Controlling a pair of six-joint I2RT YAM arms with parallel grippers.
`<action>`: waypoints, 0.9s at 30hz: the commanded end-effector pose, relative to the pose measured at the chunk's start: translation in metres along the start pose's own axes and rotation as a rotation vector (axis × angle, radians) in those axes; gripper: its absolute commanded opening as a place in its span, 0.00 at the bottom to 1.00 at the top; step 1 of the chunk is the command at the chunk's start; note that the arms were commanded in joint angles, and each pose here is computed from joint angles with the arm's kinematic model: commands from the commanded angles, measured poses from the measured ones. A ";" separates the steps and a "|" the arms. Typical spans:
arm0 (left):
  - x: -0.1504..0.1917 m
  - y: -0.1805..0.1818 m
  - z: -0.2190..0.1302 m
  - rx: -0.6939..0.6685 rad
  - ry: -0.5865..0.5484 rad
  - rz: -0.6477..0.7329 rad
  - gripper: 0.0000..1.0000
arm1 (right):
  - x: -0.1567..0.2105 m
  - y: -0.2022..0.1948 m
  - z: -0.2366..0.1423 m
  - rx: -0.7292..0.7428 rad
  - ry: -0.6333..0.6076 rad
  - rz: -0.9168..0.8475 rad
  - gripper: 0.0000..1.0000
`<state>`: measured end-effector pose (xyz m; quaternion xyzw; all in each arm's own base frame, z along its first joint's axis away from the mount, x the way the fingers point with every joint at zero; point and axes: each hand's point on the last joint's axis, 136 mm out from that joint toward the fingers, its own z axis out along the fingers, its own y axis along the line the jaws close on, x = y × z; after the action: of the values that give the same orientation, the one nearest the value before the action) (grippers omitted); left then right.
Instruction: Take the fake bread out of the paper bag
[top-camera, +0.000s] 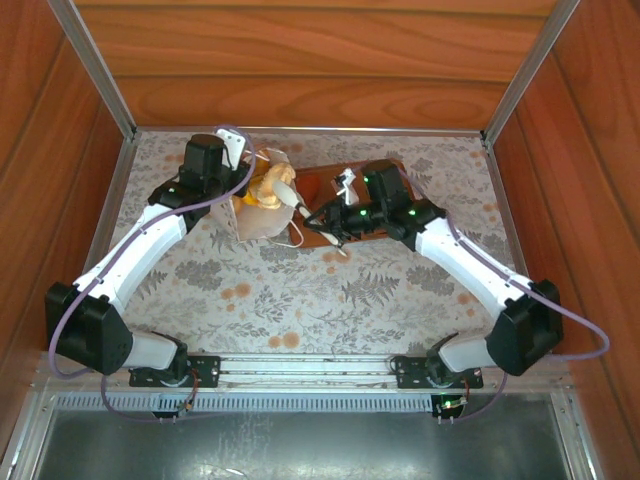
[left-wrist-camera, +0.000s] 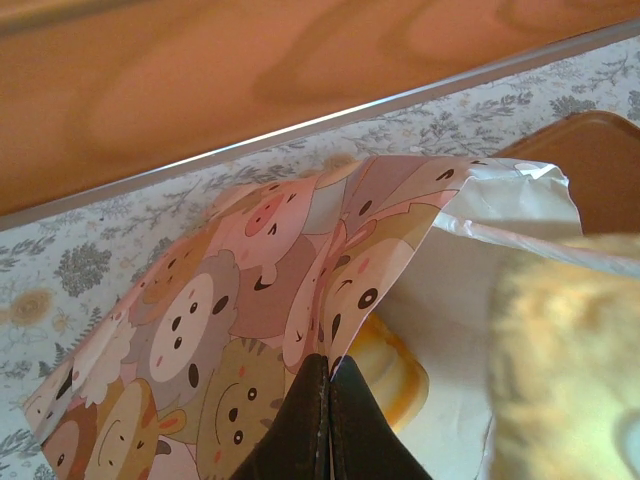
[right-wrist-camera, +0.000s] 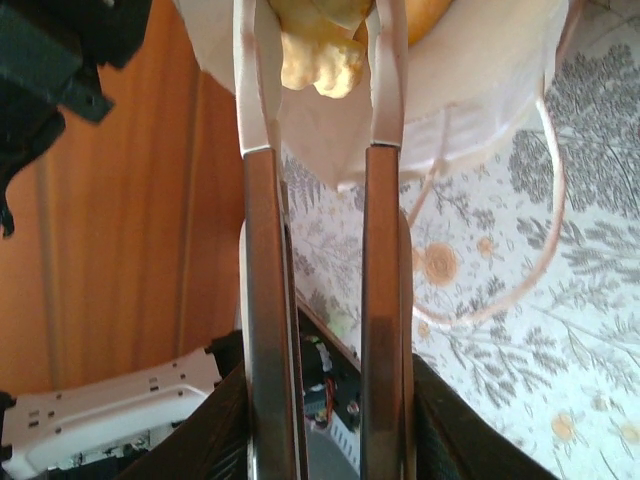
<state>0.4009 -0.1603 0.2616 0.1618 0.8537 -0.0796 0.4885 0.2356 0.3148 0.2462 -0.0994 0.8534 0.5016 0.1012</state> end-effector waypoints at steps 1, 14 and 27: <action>-0.020 0.001 -0.005 -0.019 -0.045 -0.026 0.00 | 0.023 0.007 -0.022 0.011 0.014 -0.064 0.35; -0.018 -0.002 -0.006 0.003 -0.044 -0.029 0.00 | 0.028 -0.029 -0.102 0.364 -0.158 -0.099 0.36; -0.019 0.000 -0.014 -0.007 -0.058 -0.029 0.00 | -0.038 -0.109 -0.129 0.985 -0.124 -0.252 0.36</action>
<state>0.4008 -0.1596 0.2614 0.1535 0.8555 -0.0812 0.4878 0.2729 0.1730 0.2239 -0.0920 0.9648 0.1135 0.2187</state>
